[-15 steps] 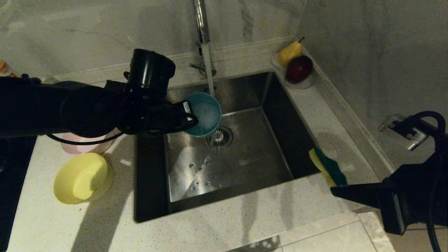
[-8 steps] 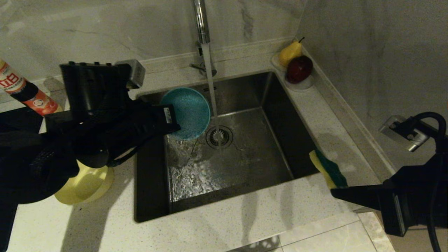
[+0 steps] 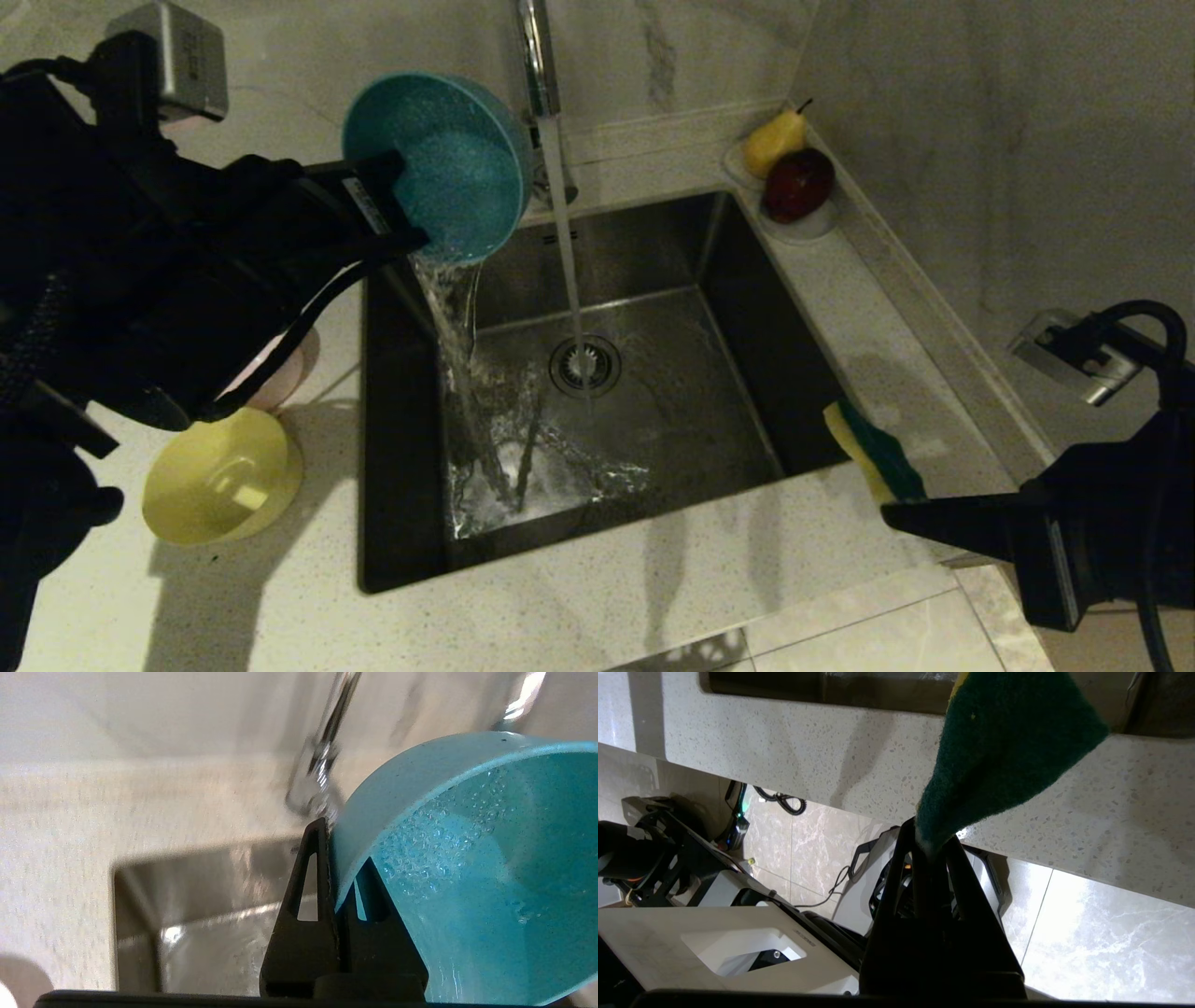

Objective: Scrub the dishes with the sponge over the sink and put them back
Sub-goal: Wash the bowl

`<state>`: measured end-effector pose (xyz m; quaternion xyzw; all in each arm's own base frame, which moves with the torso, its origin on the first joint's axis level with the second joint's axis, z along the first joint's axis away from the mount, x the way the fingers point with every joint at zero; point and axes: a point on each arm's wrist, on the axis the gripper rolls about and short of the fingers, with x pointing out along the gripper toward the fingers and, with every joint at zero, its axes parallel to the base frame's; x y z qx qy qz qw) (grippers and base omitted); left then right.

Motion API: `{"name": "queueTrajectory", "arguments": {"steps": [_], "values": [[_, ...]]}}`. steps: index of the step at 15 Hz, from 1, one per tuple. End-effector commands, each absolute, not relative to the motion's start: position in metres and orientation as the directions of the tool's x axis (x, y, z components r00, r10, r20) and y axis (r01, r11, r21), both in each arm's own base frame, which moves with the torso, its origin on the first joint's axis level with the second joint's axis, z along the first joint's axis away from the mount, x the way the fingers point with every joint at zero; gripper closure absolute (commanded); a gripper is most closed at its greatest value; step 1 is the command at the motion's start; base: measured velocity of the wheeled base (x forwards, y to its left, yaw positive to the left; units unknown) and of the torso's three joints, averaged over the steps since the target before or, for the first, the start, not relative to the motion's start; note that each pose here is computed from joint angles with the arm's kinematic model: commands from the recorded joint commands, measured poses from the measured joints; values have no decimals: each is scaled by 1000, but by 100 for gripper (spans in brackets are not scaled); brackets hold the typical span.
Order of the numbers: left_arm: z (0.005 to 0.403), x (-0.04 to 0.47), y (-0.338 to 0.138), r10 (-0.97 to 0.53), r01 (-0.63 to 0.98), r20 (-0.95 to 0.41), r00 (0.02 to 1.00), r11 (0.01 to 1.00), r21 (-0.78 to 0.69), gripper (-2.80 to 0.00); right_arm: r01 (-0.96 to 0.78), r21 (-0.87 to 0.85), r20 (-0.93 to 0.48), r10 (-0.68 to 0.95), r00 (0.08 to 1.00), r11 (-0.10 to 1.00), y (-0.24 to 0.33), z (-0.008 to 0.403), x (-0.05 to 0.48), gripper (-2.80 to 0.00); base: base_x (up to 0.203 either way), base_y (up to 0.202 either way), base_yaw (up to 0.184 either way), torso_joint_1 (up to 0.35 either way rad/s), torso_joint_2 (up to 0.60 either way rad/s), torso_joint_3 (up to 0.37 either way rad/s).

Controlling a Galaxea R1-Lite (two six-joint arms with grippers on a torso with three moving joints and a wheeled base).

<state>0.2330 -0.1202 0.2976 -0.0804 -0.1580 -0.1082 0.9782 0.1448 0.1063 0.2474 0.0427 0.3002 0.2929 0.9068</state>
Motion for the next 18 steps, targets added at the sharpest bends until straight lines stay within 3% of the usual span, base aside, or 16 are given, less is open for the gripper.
{"name": "queueTrajectory", "arguments": {"steps": [1, 13, 15, 18], "values": [[315, 210, -108, -200, 266, 401, 894, 957, -115, 0, -508, 257, -527, 560, 640, 822, 108, 246, 147, 0, 0, 0, 0, 0, 0, 0], [330, 171, -88, -223, 290, 518, 826, 956, -50, 0, -511, 290, -526, 581, 621, 809, 108, 246, 145, 0, 0, 0, 0, 0, 0, 0], [322, 176, -91, -242, 272, 447, 861, 962, -1, 0, -534, 305, -517, 608, 603, 789, 110, 248, 143, 0, 0, 0, 0, 0, 0, 0], [305, 183, -96, -291, 288, 155, 944, 957, 39, 0, -574, 336, -495, 659, 567, 747, 115, 257, 139, 0, 0, 0, 0, 0, 0, 0]]}}
